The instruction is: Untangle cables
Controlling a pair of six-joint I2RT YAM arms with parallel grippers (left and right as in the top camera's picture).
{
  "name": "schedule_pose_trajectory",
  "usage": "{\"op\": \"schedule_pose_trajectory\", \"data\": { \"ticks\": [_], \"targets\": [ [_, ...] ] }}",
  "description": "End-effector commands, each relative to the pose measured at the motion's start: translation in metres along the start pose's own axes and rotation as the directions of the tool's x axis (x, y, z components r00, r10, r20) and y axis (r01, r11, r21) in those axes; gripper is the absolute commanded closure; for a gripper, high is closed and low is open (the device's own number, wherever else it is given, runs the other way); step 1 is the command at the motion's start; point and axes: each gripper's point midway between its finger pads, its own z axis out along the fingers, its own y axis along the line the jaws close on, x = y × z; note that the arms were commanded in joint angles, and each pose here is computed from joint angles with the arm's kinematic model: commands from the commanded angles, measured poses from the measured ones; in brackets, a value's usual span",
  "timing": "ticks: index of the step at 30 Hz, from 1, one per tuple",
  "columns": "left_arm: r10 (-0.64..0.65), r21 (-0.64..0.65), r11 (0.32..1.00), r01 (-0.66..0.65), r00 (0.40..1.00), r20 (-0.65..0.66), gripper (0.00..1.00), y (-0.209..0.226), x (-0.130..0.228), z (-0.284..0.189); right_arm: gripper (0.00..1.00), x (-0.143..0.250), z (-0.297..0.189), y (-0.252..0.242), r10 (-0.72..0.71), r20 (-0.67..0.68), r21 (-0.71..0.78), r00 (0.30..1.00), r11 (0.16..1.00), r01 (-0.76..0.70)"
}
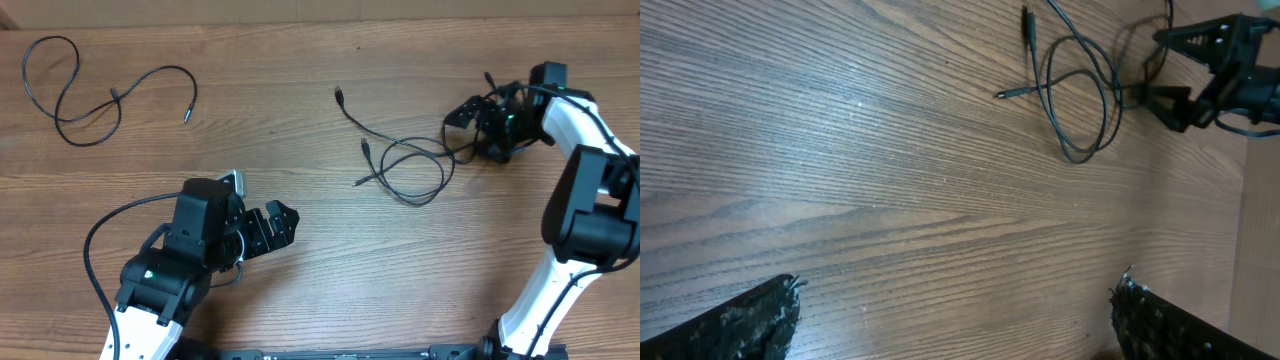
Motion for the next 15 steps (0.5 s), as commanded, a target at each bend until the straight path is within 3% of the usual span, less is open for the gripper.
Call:
{"op": "schedule_pose_trajectory", "data": {
  "ticks": [1, 5, 8, 13, 15],
  "targets": [
    [-0.008, -0.01, 1.0, 0.008, 1.0, 0.009, 0.0, 0.001, -0.001, 0.001, 0.09, 0.056, 0.059, -0.008, 0.017, -0.213, -0.001, 0.977, 1.0, -0.017],
    [-0.008, -0.01, 1.0, 0.008, 1.0, 0.009, 0.0, 0.001, -0.001, 0.001, 0.09, 0.042, 0.035, -0.02, 0.054, -0.119, 0.251, 0.991, 0.968, -0.023],
    [-0.008, -0.01, 1.0, 0.008, 1.0, 0.009, 0.01, 0.001, -0.001, 0.001, 0.07, 0.027, -0.009, -0.018, 0.025, 0.017, 0.419, 1.0, 0.907, -0.03],
    [-0.01, -0.013, 1.0, 0.01, 1.0, 0.005, 0.01, 0.002, -0.001, 0.002, 0.05, 0.018, -0.04, 0.009, 0.059, 0.158, 0.392, 0.986, 0.912, -0.117],
    [-0.01, -0.013, 1.0, 0.01, 1.0, 0.005, 0.0, 0.002, -0.001, 0.002, 0.0, 0.011, -0.04, 0.019, 0.057, 0.197, 0.365, 0.979, 0.922, -0.127]
  ]
}}
